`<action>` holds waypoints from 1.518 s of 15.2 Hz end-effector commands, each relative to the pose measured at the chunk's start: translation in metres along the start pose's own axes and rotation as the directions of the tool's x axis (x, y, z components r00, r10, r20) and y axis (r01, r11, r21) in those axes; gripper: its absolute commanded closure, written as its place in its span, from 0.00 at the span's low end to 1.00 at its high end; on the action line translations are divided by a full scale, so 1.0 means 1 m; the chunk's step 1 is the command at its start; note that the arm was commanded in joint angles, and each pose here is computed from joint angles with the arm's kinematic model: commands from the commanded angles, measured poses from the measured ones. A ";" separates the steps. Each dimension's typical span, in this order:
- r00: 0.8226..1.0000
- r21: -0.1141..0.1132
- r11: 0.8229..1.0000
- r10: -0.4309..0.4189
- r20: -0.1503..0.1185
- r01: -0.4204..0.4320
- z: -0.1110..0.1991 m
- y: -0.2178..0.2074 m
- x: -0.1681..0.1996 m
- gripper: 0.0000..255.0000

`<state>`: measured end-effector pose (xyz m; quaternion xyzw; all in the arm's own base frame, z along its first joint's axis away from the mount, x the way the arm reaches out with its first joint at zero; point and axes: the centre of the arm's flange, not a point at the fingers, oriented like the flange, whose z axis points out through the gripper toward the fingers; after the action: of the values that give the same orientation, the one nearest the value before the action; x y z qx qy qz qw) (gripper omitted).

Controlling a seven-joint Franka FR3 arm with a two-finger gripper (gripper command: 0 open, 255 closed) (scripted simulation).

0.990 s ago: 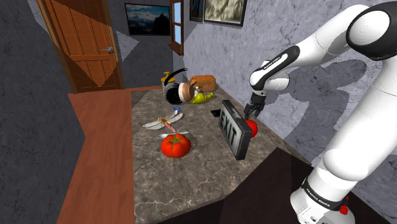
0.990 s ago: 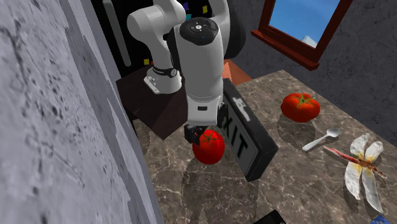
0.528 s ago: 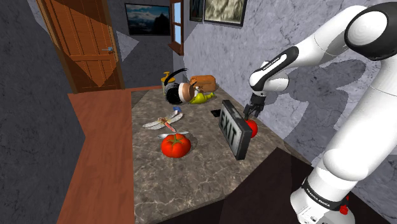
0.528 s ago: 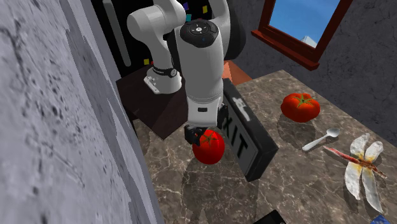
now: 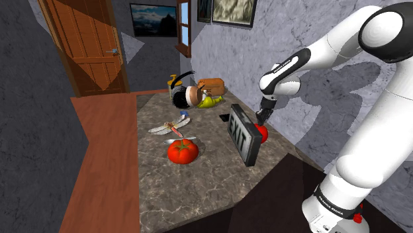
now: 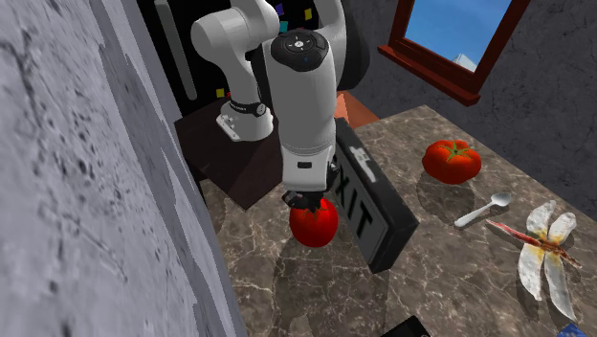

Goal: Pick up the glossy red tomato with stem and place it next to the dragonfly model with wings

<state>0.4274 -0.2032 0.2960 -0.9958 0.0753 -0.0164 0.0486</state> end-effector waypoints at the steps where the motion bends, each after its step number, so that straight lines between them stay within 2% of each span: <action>1: 1.000 0.000 1.000 0.000 0.000 0.000 0.000 0.000 0.000 1.00; 23: 1.000 0.000 1.000 0.000 0.000 0.000 -0.110 -0.011 0.003 1.00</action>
<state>0.4273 -0.2035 0.4015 -0.9958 0.0753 -0.0164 0.0487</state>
